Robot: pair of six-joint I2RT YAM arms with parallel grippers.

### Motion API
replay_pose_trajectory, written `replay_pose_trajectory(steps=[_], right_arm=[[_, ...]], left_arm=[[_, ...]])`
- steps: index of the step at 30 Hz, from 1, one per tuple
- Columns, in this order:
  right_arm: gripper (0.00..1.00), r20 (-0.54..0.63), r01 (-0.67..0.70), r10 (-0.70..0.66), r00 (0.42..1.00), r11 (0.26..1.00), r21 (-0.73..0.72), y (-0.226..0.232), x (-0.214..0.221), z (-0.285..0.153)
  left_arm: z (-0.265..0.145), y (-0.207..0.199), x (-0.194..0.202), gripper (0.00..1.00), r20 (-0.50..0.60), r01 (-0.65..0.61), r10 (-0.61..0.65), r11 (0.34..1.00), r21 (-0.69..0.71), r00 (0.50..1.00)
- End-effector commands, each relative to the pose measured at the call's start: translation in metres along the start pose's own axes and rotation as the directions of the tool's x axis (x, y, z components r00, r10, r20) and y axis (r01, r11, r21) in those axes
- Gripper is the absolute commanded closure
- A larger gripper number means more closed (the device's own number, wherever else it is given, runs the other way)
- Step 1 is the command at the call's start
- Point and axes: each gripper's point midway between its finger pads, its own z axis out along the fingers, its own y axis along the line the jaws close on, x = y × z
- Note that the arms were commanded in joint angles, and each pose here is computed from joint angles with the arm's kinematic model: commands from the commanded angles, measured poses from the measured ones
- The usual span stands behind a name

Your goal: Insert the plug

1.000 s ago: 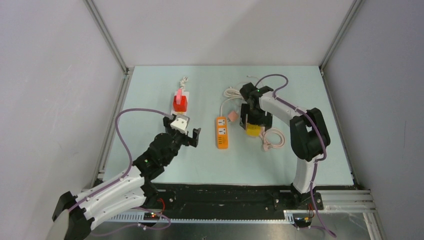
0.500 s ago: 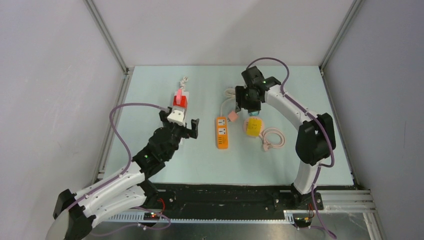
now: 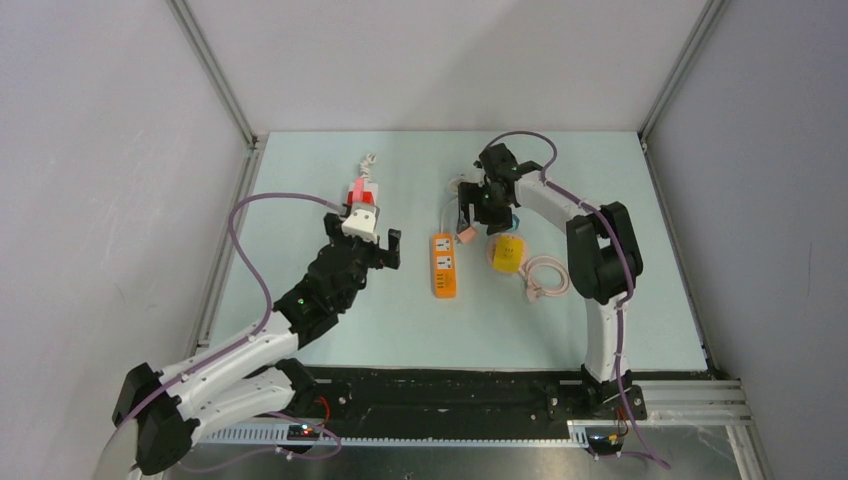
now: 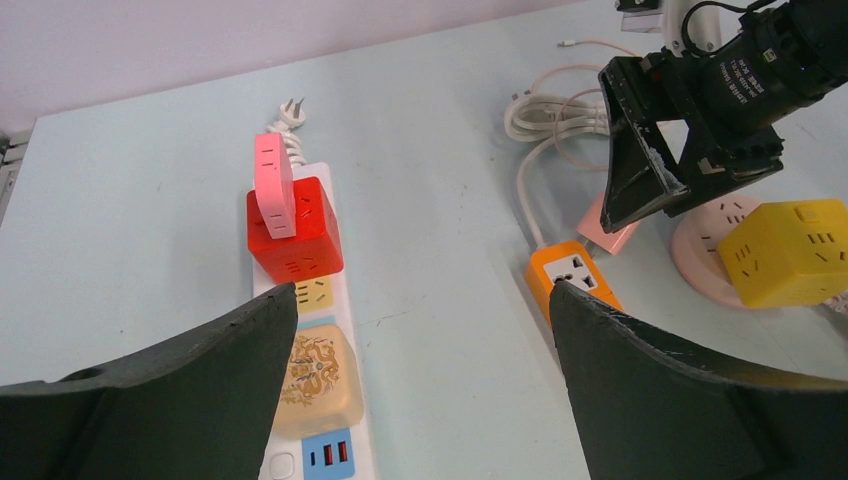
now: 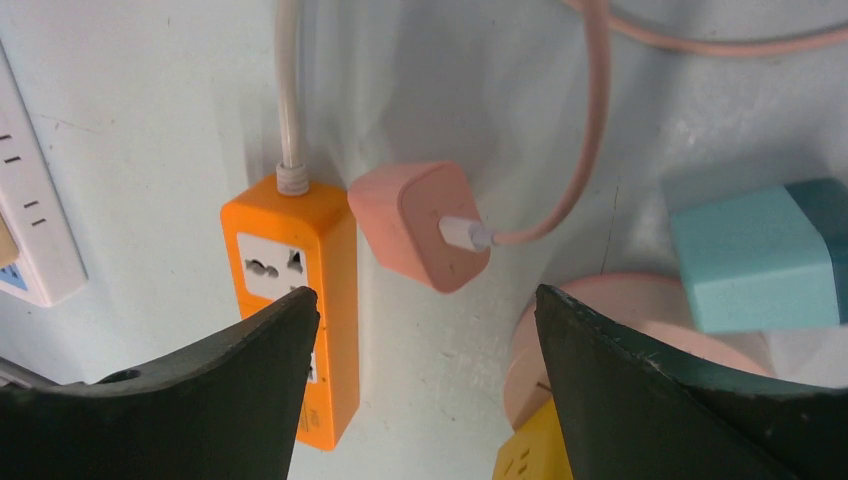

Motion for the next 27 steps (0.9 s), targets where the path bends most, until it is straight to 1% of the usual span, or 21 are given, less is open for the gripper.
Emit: replay_pose_trajectory(steps=[1, 8, 11, 12, 13, 14, 15, 16, 18, 21, 22, 23, 24, 26, 27], right_arm=[[0.18, 0.059, 0.013, -0.007, 0.998, 0.995, -0.099, 0.017, -0.023, 0.006], [0.24, 0.028, 0.008, -0.005, 1.000, 0.992, -0.125, 0.016, -0.022, 0.029], [0.31, 0.015, 0.003, -0.001, 1.000, 0.992, -0.124, 0.015, -0.021, 0.034], [0.38, 0.015, 0.004, -0.002, 1.000, 0.992, -0.129, 0.016, -0.021, 0.034], [0.42, 0.018, 0.005, -0.003, 1.000, 0.991, -0.132, 0.016, -0.022, 0.033], [0.50, 0.018, 0.006, -0.004, 1.000, 0.991, -0.131, 0.017, -0.021, 0.033], [0.54, 0.021, 0.007, -0.005, 1.000, 0.991, -0.130, 0.017, -0.022, 0.031], [0.60, 0.027, 0.015, -0.011, 1.000, 0.991, -0.133, 0.018, -0.023, 0.029], [0.65, 0.040, 0.029, -0.024, 0.999, 0.990, -0.139, 0.020, -0.024, 0.023], [0.66, 0.056, 0.067, -0.059, 0.997, 0.985, -0.161, 0.024, -0.026, 0.013], [0.74, 0.055, 0.078, -0.069, 0.996, 0.981, -0.179, 0.027, -0.026, 0.010], [0.80, 0.053, 0.096, -0.088, 0.995, 0.976, -0.197, 0.030, -0.025, 0.008], [0.92, 0.054, 0.106, -0.097, 0.994, 0.973, -0.204, 0.031, -0.026, 0.004], [1.00, 0.064, 0.143, -0.132, 0.989, 0.964, -0.223, 0.035, -0.029, -0.007], [1.00, 0.076, 0.166, -0.152, 0.985, 0.960, -0.226, 0.034, -0.031, -0.012]], left_arm=[[0.006, 0.003, -0.025, 0.00, 0.050, 0.066, -0.064, 0.997, -0.027, 0.997], [0.009, 0.004, -0.026, 0.00, 0.047, 0.061, -0.060, 0.998, -0.029, 0.997], [0.009, 0.005, -0.027, 0.00, 0.048, 0.062, -0.061, 0.998, -0.031, 0.997], [0.009, 0.006, -0.027, 0.00, 0.049, 0.063, -0.061, 0.997, -0.033, 0.997], [0.009, 0.006, -0.027, 0.00, 0.049, 0.063, -0.061, 0.997, -0.034, 0.997], [0.009, 0.006, -0.027, 0.00, 0.049, 0.063, -0.061, 0.997, -0.035, 0.997], [0.009, 0.007, -0.026, 0.00, 0.049, 0.063, -0.061, 0.997, -0.036, 0.997], [0.009, 0.007, -0.026, 0.00, 0.048, 0.063, -0.061, 0.997, -0.036, 0.997], [0.009, 0.007, -0.026, 0.00, 0.047, 0.065, -0.063, 0.997, -0.037, 0.997], [0.008, 0.007, -0.025, 0.00, 0.047, 0.072, -0.070, 0.997, -0.036, 0.996], [0.008, 0.008, -0.024, 0.00, 0.047, 0.072, -0.071, 0.997, -0.037, 0.996], [0.008, 0.008, -0.024, 0.00, 0.047, 0.073, -0.071, 0.997, -0.037, 0.996], [0.007, 0.008, -0.024, 0.00, 0.047, 0.073, -0.071, 0.997, -0.037, 0.996], [0.007, 0.009, -0.024, 0.00, 0.050, 0.074, -0.072, 0.996, -0.040, 0.996], [0.006, 0.010, -0.024, 0.00, 0.051, 0.075, -0.073, 0.996, -0.042, 0.996]])
